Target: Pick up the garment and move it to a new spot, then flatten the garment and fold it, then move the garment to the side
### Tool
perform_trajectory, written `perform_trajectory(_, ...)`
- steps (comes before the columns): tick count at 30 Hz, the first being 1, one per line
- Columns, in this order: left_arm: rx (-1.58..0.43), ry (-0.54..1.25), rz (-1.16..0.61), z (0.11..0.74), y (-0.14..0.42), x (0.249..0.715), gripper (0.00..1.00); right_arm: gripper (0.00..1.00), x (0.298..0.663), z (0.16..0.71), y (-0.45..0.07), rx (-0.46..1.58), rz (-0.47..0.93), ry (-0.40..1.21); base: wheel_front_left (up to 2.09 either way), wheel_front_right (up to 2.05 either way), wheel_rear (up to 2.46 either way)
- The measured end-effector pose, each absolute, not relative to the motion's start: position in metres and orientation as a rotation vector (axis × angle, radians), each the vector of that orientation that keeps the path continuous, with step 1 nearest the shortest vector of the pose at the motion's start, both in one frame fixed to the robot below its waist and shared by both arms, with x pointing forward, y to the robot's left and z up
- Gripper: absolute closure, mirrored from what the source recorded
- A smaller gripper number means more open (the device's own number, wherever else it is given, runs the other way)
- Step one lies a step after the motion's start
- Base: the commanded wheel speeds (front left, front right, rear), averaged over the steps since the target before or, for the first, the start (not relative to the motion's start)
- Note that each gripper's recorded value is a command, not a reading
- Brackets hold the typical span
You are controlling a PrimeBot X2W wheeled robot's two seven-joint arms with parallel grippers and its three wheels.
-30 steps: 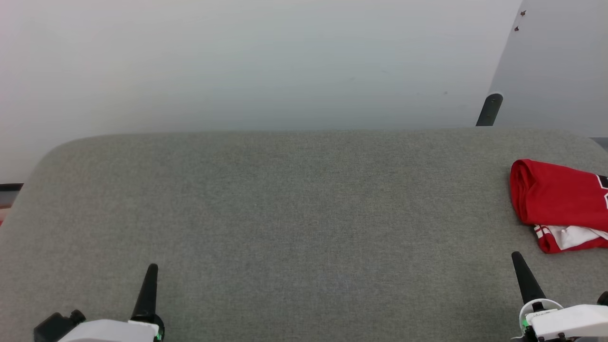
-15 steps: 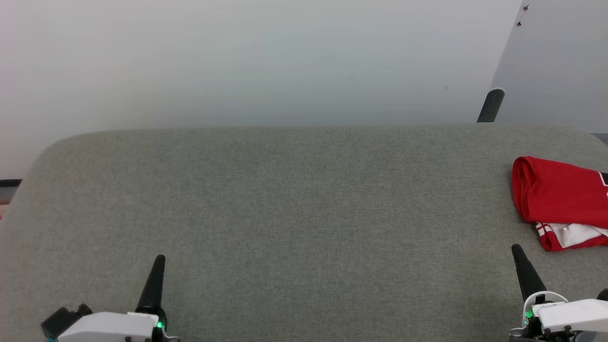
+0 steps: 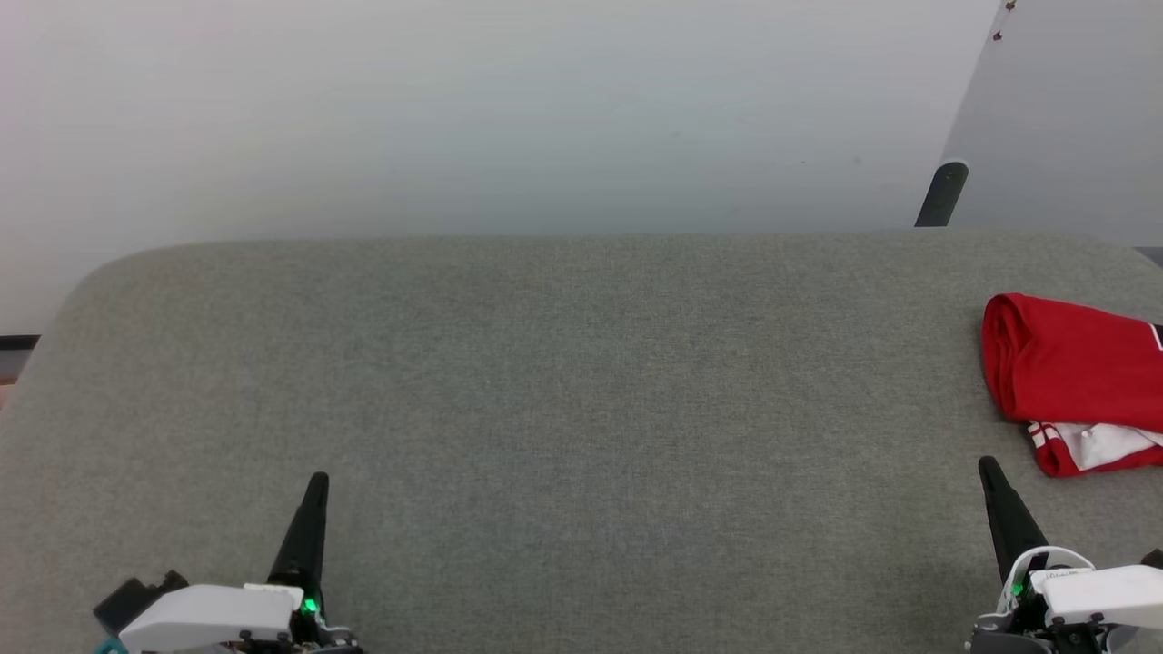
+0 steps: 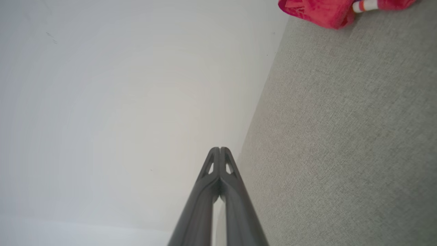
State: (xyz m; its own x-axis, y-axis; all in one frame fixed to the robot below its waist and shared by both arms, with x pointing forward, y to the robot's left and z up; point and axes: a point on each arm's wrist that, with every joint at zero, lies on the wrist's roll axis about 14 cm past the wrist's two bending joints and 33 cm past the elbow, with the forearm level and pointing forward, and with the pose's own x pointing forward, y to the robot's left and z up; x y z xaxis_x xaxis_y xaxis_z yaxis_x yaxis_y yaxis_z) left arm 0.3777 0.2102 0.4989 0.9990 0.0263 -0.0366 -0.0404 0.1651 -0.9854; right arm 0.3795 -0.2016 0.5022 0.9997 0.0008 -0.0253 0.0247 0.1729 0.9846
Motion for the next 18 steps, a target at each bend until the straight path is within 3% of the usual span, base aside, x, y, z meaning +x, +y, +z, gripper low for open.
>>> perform_trajectory(18,-1.534,0.010,0.017,0.5032,0.2020,0.3856,1.00,1.00,0.3855,0.5036,-0.2008,1.527,-0.011,0.011,0.00,0.00,0.00)
